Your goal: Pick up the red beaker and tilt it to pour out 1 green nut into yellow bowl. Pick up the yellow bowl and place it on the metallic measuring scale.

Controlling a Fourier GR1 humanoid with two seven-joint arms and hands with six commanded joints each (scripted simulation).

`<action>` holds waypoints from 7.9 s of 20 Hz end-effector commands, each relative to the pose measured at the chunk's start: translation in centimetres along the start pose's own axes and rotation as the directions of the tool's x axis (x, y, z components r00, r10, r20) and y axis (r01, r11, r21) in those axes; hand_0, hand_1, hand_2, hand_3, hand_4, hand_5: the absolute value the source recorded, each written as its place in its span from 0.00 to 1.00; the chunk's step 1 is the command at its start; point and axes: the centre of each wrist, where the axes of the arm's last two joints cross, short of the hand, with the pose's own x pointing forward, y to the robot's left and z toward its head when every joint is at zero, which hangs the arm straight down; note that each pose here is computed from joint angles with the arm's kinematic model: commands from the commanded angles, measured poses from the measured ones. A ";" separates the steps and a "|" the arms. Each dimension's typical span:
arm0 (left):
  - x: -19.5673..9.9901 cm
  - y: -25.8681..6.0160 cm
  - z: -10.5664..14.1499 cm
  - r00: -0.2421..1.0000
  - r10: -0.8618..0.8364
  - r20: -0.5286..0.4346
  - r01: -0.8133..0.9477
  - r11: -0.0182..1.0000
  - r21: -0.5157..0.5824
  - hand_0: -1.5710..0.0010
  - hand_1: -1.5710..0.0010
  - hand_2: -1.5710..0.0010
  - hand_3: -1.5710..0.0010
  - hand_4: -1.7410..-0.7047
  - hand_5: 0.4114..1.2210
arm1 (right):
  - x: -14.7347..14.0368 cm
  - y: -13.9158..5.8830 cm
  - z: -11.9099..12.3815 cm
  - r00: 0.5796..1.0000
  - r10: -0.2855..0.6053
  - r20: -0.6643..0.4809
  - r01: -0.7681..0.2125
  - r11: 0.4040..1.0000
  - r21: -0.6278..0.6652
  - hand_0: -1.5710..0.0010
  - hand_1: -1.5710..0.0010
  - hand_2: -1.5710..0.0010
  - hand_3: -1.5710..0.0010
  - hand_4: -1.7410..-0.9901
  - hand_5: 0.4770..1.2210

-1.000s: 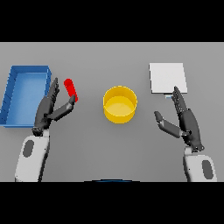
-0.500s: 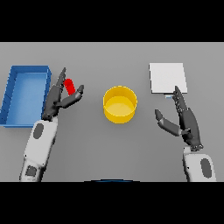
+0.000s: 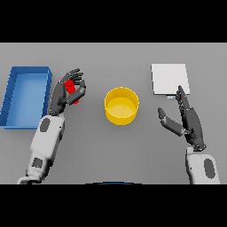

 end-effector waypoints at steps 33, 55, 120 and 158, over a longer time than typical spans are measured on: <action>11.0 -2.1 -1.9 0.774 -0.583 0.248 0.620 0.777 -0.111 0.00 0.00 0.00 0.00 0.04 0.88 | 0.0 0.7 0.9 1.000 -0.001 0.020 0.001 1.000 0.020 1.00 1.00 1.00 1.00 0.63 0.28; 17.6 -10.5 -4.1 -0.280 -0.768 0.575 0.899 -0.421 -0.125 0.00 0.00 0.00 0.15 0.02 1.00 | -0.5 0.7 1.0 0.997 -0.077 -0.001 0.077 0.997 0.001 1.00 1.00 1.00 1.00 0.59 0.17; 15.0 18.5 -6.2 0.615 -0.525 -0.589 0.724 0.672 0.157 0.00 0.00 0.00 0.08 0.00 1.00 | -0.7 0.7 -0.1 0.998 0.015 0.055 -0.018 0.997 0.069 1.00 1.00 1.00 1.00 0.58 0.32; 13.0 15.4 0.2 0.686 -0.563 -0.462 0.632 0.775 -0.007 1.00 1.00 1.00 1.00 0.97 0.37 | 4.1 1.9 -4.8 0.891 0.370 0.264 -0.444 0.832 0.333 1.00 1.00 1.00 1.00 0.65 0.25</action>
